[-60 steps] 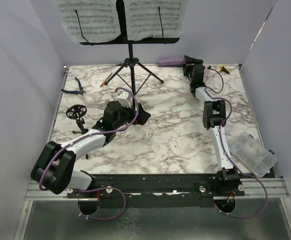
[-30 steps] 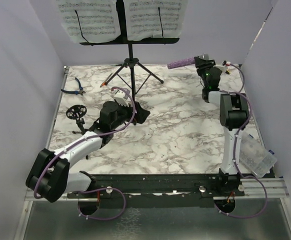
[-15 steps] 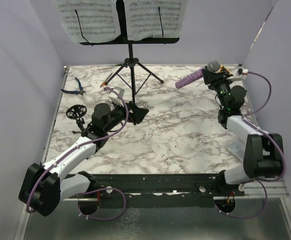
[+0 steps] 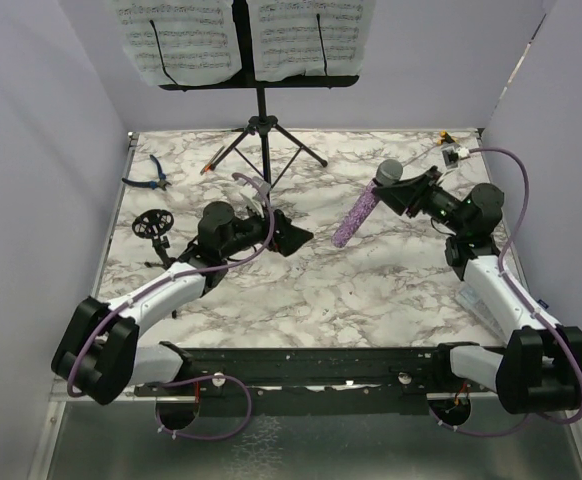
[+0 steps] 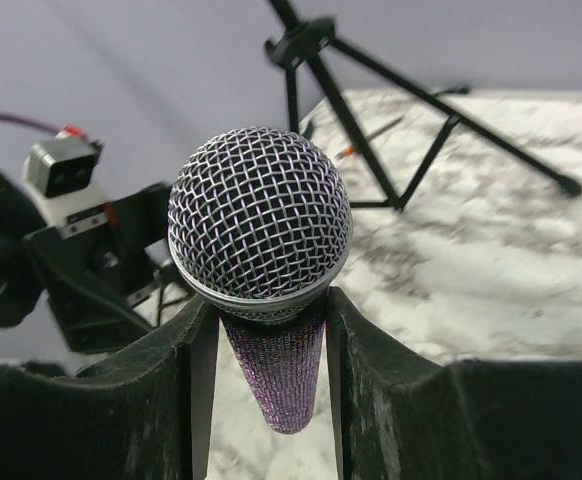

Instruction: Set up the instrument practice props

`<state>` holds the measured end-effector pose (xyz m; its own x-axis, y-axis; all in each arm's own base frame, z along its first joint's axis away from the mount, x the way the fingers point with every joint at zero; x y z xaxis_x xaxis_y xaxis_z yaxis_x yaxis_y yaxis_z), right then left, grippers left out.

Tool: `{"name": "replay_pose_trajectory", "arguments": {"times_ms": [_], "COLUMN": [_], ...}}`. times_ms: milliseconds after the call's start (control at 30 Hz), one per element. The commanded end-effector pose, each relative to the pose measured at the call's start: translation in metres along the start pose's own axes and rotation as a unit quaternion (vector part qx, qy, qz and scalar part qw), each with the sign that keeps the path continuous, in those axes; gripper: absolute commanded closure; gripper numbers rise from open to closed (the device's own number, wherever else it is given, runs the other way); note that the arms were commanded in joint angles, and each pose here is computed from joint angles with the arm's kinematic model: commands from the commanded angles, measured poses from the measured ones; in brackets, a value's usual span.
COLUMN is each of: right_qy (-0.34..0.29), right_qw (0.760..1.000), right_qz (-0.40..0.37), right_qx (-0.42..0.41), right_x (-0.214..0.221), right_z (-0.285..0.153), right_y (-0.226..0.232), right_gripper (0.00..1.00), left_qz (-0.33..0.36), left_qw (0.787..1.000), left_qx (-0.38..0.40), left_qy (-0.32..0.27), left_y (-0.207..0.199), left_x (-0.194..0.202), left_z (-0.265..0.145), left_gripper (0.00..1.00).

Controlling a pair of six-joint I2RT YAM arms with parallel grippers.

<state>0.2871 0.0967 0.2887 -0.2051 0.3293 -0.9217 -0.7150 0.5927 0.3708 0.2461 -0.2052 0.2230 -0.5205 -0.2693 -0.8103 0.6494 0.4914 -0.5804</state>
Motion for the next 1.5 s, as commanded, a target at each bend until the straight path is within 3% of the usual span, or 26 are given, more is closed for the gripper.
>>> {"name": "replay_pose_trajectory", "arguments": {"times_ms": [0, 300, 467, 600, 667, 733, 767, 833, 967, 1167, 1267, 1467], "right_qy": [0.055, 0.051, 0.039, 0.044, 0.044, 0.043, 0.043, 0.046, 0.045, 0.032, 0.030, 0.015], "right_qw": [0.992, 0.978, 0.975, 0.979, 0.981, 0.982, 0.982, 0.983, 0.985, 0.985, 0.982, 0.973], "right_qz": [0.043, 0.091, 0.092, 0.090, 0.091, 0.091, 0.093, 0.094, 0.096, 0.098, 0.098, 0.114], "right_qx": [-0.108, -0.180, -0.197, -0.179, -0.168, -0.162, -0.158, -0.151, -0.134, -0.137, -0.157, -0.198], "right_x": [0.016, 0.030, 0.028, 0.028, 0.029, 0.031, 0.031, 0.034, 0.040, 0.050, 0.053, 0.055], "right_z": [-0.006, 0.000, 0.003, 0.007, 0.008, 0.008, 0.008, 0.009, 0.007, 0.007, 0.013, 0.026], "right_y": [0.031, 0.060, 0.068, 0.064, 0.062, 0.061, 0.060, 0.057, 0.055, 0.063, 0.073, 0.090], "right_gripper": [1.00, 1.00, 1.00, 1.00, 1.00, 1.00, 0.99, 0.90, 0.55, 0.23, 0.18, 0.20], "left_qz": [0.024, 0.028, 0.024, 0.014, 0.011, 0.008, 0.006, 0.005, 0.004, -0.011, -0.021, -0.031], "left_qw": [0.992, 0.975, 0.972, 0.973, 0.974, 0.975, 0.976, 0.977, 0.979, 0.978, 0.976, 0.970], "left_qx": [0.117, 0.207, 0.219, 0.211, 0.208, 0.203, 0.199, 0.195, 0.191, 0.204, 0.216, 0.242], "left_qy": [0.046, 0.073, 0.084, 0.088, 0.089, 0.088, 0.086, 0.082, 0.069, 0.040, 0.025, -0.001], "left_y": [-0.030, -0.058, -0.063, -0.061, -0.060, -0.059, -0.058, -0.058, -0.060, -0.069, -0.074, -0.082], "left_x": [0.004, 0.026, 0.037, 0.043, 0.045, 0.046, 0.046, 0.045, 0.040, 0.030, 0.026, 0.021], "left_z": [0.018, 0.038, 0.040, 0.038, 0.037, 0.037, 0.037, 0.038, 0.037, 0.033, 0.030, 0.023], "left_gripper": [0.07, 0.09, 0.19, 0.49, 0.75, 0.95, 1.00, 1.00, 1.00, 1.00, 1.00, 1.00]}}
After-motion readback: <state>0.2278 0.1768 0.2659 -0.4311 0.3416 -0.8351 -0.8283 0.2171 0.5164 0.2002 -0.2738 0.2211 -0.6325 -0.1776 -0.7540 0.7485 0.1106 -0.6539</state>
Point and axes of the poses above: each gripper's point midway between its finger pads, its own z axis out along the fingers, its own y axis along the line the jaws close on, x = y × z, the point moved 8 cm from there along -z, back along the fingers, and after that the axes turned 7 degrees about -z, right-handed, at the moved point
